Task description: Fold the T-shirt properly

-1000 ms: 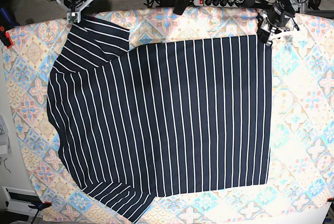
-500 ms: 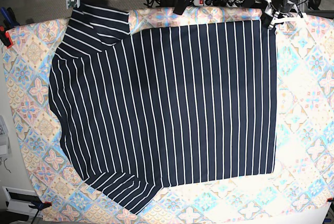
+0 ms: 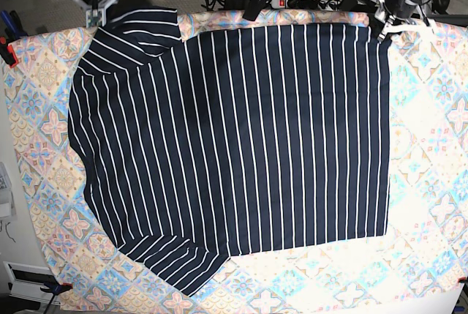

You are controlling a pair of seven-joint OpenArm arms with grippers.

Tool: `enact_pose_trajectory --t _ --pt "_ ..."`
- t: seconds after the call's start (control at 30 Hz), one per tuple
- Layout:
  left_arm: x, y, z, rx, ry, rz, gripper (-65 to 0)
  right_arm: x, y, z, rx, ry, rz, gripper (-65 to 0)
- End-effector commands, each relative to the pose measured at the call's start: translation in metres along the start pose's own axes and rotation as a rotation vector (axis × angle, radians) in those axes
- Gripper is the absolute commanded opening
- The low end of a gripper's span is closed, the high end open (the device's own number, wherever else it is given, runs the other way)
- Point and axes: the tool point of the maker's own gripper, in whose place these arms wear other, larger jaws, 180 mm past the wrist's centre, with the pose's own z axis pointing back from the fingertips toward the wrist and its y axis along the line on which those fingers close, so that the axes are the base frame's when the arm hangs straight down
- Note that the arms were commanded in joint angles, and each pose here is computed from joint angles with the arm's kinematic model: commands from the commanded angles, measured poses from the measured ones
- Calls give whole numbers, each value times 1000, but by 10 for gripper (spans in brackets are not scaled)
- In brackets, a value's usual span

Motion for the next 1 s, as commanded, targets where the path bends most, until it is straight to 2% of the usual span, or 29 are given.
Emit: enact_pose_trajectory --t 0.0,0.4,0.6,0.97 --pt "18 -16 2 -42 -50 -25 -650 19 -3 -3 -11 -60 5 -649" --pt "65 -79 -20 -185 -172 -22 -650 148 -17 -43 -60 -359 -52 -649" --pt "91 -106 -33 -191 -237 -83 -650 188 -19 -61 -65 -431 -77 -649" --pt "101 -115 -86 -160 -198 -27 -650 247 10 -109 10 -475 -76 -649"
